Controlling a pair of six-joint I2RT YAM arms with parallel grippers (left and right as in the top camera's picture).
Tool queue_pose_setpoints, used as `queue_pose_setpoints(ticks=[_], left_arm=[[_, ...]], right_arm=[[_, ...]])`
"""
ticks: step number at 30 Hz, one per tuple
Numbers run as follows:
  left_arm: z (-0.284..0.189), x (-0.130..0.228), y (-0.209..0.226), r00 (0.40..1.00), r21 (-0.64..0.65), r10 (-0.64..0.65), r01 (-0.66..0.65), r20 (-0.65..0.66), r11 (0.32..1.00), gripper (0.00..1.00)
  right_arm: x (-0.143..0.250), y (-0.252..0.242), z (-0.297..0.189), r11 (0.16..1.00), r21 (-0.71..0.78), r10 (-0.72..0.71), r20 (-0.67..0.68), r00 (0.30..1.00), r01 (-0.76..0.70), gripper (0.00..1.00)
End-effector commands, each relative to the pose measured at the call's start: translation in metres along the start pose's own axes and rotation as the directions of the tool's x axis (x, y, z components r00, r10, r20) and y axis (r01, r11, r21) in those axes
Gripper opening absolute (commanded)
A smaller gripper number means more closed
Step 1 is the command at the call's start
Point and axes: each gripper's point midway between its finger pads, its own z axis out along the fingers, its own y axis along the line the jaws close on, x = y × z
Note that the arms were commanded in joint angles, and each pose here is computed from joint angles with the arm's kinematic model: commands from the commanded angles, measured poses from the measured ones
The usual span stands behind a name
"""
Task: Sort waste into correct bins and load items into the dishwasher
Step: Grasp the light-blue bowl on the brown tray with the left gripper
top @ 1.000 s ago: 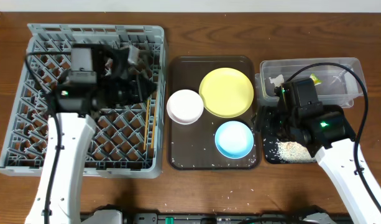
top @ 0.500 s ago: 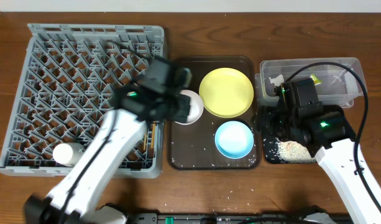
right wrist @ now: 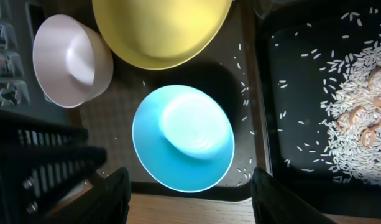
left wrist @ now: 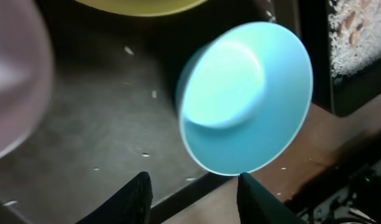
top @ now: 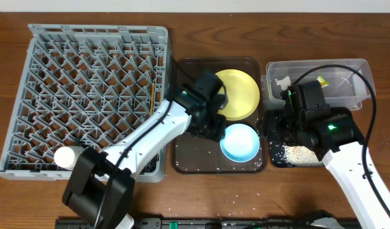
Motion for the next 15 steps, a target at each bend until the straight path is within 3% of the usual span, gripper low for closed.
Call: queue_pose_setpoints(ticks=[1,12,15], left_arm=[[0.009,0.007,0.004,0.999,-0.037,-0.051,0.05,-0.004,0.998,0.46],[0.067,0.01,0.015,0.997,-0.046,-0.05,0.047,-0.065,0.998,0.45],[0.075,0.008,0.007,0.996,-0.013,-0.056,0.055,-0.067,0.998,0.34]], right_arm=[[-0.003,-0.001,-0.003,1.0,0.0,-0.008,0.015,1.0,0.008,0.6],[-0.004,-0.001,-0.003,1.0,-0.002,-0.008,0.017,1.0,0.008,0.61],[-0.004,-0.001,-0.003,1.0,-0.002,-0.008,0.016,1.0,0.008,0.61]])
